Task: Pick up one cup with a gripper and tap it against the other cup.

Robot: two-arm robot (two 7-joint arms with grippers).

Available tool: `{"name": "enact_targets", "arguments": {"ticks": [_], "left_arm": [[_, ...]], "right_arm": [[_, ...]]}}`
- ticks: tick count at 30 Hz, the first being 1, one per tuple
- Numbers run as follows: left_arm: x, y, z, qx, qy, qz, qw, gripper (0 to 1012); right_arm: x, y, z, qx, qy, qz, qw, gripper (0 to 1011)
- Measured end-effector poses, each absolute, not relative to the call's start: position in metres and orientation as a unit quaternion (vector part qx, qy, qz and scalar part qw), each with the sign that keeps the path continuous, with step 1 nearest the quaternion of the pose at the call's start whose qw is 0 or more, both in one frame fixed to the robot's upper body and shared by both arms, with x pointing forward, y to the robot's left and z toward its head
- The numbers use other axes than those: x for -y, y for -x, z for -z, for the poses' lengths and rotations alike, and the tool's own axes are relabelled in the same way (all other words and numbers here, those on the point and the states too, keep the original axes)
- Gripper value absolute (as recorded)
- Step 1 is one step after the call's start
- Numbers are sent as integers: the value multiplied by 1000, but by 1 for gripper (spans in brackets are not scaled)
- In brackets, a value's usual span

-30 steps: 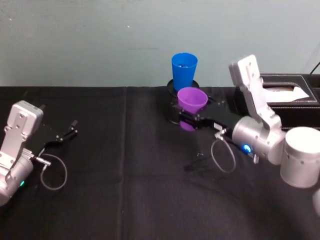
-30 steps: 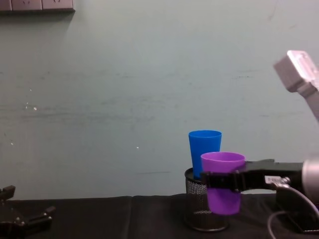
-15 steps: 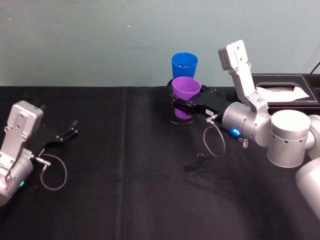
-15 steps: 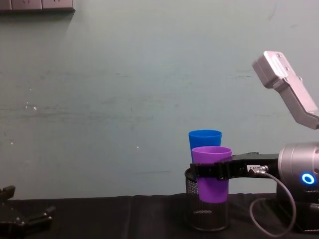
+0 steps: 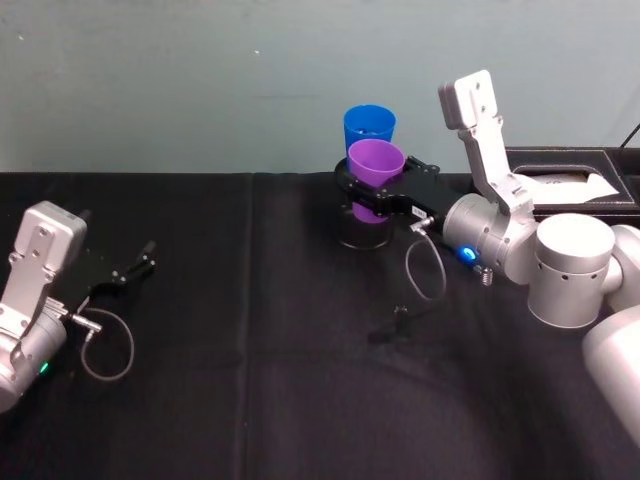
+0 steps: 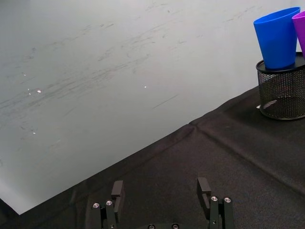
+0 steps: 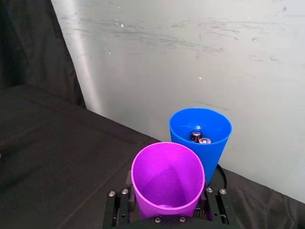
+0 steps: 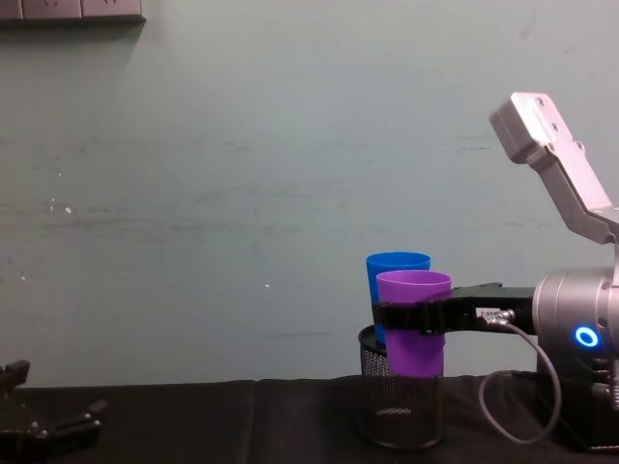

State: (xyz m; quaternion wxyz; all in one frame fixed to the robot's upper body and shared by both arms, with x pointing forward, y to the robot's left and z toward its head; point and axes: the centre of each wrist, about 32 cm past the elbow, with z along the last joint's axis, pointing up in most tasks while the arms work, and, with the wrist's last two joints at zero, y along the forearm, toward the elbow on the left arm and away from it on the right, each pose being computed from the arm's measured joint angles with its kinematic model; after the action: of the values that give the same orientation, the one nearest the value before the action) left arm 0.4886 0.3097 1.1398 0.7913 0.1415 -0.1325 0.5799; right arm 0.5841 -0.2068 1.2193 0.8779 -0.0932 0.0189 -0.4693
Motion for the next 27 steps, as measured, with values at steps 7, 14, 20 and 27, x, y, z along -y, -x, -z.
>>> {"name": "enact_targets", "arguments": {"ticks": [7, 14, 20, 27], "left_arm": [[-310, -489, -1140, 132, -141, -580, 791, 1000], [-310, -489, -1140, 133, -141, -580, 791, 1000], [-310, -489, -1140, 132, -141, -580, 791, 1000], [-310, -489, -1140, 132, -141, -580, 791, 1000]], "right_arm": [[207, -585, -1219, -19, 92, 471, 877, 720], [208, -592, -1217, -26, 90, 474, 876, 719], [207, -594, -1218, -27, 89, 474, 875, 720], [208, -594, -1218, -27, 89, 474, 876, 720]]}}
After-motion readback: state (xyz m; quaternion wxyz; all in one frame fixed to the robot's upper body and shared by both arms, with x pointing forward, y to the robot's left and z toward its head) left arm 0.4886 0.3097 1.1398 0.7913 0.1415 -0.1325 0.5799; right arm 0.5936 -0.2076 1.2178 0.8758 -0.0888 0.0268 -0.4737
